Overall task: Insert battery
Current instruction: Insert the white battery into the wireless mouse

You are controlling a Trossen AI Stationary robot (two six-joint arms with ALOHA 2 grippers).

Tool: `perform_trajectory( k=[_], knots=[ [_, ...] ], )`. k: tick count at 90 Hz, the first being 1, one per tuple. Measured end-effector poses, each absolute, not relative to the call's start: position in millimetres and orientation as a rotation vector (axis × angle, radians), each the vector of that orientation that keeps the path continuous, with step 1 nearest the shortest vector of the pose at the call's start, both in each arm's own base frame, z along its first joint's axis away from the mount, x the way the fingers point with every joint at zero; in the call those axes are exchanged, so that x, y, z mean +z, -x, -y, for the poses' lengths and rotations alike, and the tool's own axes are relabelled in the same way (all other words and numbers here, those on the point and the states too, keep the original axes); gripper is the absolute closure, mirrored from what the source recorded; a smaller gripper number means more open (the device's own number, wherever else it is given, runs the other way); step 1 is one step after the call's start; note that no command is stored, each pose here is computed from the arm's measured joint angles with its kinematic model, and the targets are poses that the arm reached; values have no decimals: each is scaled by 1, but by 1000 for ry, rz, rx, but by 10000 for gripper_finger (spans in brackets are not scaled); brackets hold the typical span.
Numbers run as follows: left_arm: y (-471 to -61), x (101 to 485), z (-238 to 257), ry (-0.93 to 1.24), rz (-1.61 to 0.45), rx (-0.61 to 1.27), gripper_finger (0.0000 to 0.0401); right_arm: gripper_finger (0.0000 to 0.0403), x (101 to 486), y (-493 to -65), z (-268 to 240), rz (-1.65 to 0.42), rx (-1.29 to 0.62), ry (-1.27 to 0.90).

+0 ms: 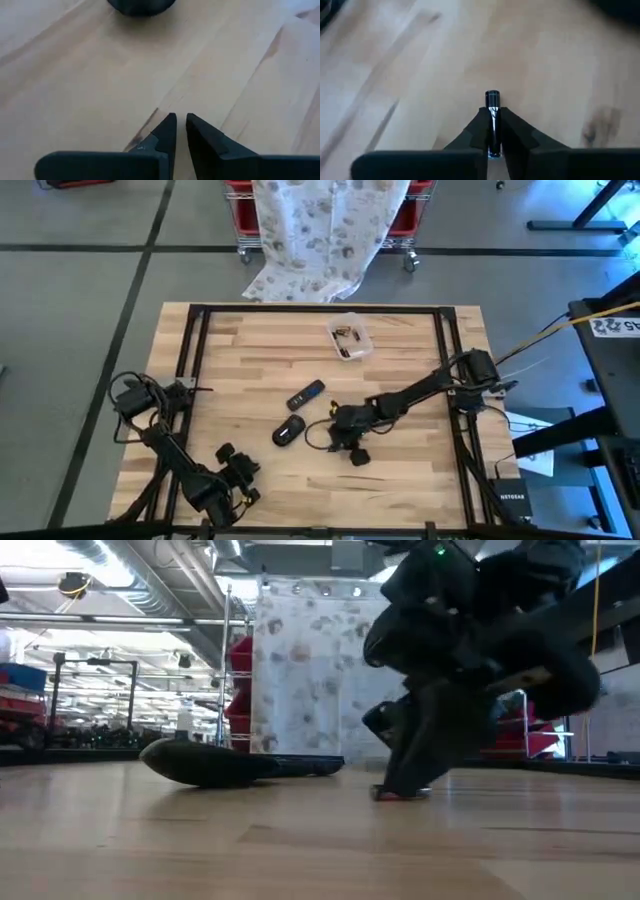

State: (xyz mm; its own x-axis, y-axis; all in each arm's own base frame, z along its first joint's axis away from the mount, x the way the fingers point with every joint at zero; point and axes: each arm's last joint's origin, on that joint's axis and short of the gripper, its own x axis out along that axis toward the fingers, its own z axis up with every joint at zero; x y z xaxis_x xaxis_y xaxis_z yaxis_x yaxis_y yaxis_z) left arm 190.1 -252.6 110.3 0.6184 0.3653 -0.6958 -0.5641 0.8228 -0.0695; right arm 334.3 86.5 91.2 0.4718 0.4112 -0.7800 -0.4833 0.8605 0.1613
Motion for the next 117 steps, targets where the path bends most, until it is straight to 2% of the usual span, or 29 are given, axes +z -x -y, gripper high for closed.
perform_trajectory(
  k=[15,29,41,49,61,71,88,94,108,117],
  knots=[
    [-191,111,252,265,-719,538,374,364,102,-345,-92,-839,765,502],
    [-191,111,252,254,-719,535,374,352,122,-357,-104,-895,745,711],
    [-191,111,252,261,-713,535,374,322,141,-359,-113,-1072,695,786],
    [-192,111,252,263,-709,530,374,303,157,-359,-118,-1162,695,680],
    [-193,111,253,259,-707,520,374,293,171,-368,-127,-1210,411,171],
    [-192,111,253,250,-709,518,374,293,168,-376,-132,-1143,290,-116],
    [-192,111,253,212,-718,504,374,310,135,-388,-139,-1084,53,-306],
    [-191,110,254,211,-712,504,374,323,131,-397,-140,-1009,26,-364],
    [-191,111,254,185,-694,499,374,357,131,-406,-156,-852,35,-359],
    [-191,111,254,177,-672,502,374,382,128,-401,-156,-882,-43,-315]
  ],
)
